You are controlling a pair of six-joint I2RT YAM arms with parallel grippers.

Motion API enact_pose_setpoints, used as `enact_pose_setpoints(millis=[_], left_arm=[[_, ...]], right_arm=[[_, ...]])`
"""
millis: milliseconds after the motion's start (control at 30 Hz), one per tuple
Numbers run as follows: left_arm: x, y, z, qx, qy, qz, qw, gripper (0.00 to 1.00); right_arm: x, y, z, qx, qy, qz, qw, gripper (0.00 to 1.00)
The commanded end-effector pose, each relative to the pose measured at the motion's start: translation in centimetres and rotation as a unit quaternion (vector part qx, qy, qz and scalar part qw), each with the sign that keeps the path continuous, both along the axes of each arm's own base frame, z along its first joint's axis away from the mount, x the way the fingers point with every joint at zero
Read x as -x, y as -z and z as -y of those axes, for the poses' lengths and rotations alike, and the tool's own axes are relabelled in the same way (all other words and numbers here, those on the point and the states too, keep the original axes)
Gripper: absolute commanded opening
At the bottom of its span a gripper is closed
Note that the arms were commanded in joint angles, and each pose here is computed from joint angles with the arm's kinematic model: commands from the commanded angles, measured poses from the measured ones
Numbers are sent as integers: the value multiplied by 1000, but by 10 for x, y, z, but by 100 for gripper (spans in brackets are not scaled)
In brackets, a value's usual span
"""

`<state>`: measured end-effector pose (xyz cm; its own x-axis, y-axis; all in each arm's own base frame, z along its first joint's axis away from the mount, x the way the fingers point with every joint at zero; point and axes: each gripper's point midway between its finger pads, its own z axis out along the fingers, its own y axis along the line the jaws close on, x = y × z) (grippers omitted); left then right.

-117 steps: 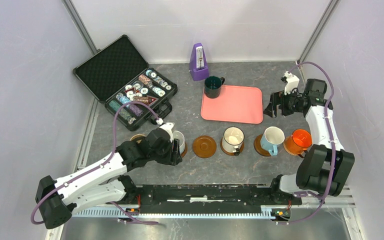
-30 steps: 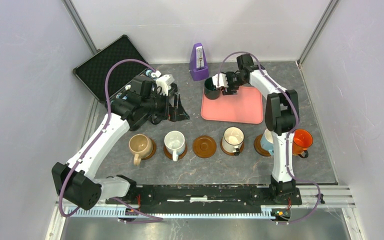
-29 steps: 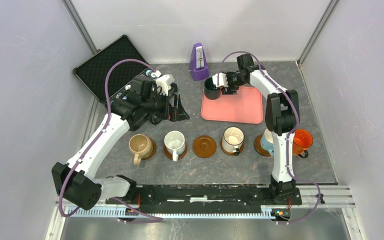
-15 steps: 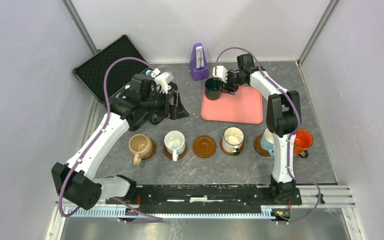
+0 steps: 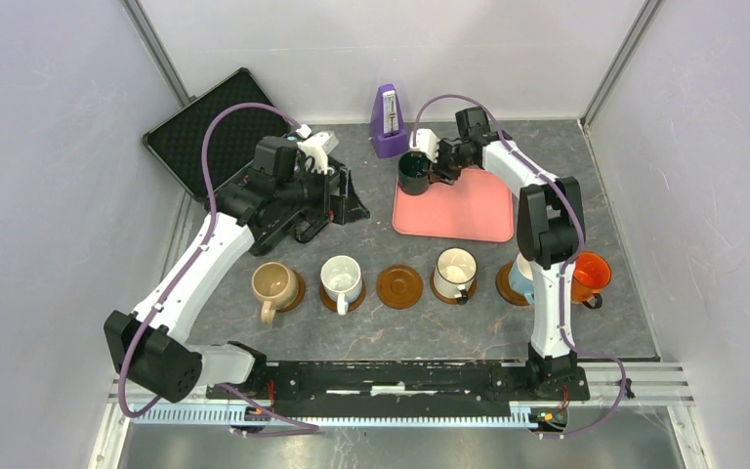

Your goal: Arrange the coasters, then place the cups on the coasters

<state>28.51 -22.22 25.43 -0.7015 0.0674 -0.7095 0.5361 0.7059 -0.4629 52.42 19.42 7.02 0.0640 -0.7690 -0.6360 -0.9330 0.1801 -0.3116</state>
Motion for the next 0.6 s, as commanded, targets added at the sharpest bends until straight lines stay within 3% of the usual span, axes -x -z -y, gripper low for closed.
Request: enact_pose_setpoints(millis=[0,233,367,567], left_arm=[[-17,-23,-1,1,0,59,998,97],[-21,-18,-4,6,-13,53,998,97],[-22,-17,-5,10,-16,51,999,97],[-22,-14,-7,15,-21,49,998,97]], right_arm=[[-8,-21,-5,-25,33,11,999,43],[5,-24,0,-24,56,-11,998,25],[16,-29,1,-31,66,-24,997,1],[19,-56,0,-59,120,-18,991,0]])
